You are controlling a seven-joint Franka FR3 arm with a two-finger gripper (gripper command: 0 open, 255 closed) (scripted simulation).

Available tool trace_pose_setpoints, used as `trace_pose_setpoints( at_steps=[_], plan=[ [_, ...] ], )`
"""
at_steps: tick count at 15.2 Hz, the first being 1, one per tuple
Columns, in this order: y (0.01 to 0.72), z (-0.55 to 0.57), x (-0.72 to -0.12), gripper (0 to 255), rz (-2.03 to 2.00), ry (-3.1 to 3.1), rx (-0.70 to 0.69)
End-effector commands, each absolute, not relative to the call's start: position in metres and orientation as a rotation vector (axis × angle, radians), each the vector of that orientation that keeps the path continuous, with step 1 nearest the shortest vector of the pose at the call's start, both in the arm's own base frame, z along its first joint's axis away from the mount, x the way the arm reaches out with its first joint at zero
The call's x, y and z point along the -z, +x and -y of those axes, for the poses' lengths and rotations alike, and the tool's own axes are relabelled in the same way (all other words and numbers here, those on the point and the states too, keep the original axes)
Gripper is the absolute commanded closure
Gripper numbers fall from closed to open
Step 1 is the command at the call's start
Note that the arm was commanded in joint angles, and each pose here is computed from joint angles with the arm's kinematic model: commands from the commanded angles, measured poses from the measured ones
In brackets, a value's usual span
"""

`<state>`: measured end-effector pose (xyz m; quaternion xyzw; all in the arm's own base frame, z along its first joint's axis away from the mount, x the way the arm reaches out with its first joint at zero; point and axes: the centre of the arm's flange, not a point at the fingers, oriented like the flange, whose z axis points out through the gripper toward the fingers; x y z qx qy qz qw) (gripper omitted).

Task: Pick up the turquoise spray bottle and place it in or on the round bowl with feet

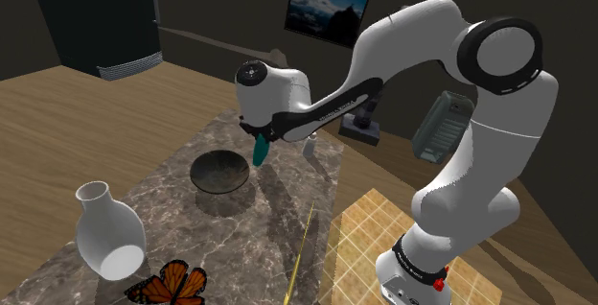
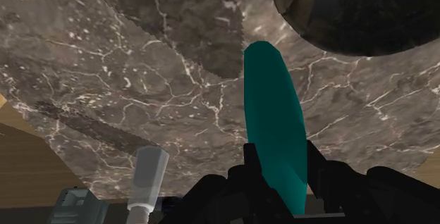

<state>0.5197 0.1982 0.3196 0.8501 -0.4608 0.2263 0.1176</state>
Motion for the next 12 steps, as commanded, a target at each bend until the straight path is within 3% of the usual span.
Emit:
trace_pose_setpoints(
  at_steps=[1,12],
  plan=[
    [0.519,-0.197,-0.331,255,1.348,2.488,-0.662],
    [0.519,-0.197,-0.389,255,1.348,2.488,-0.662]
  ],
)
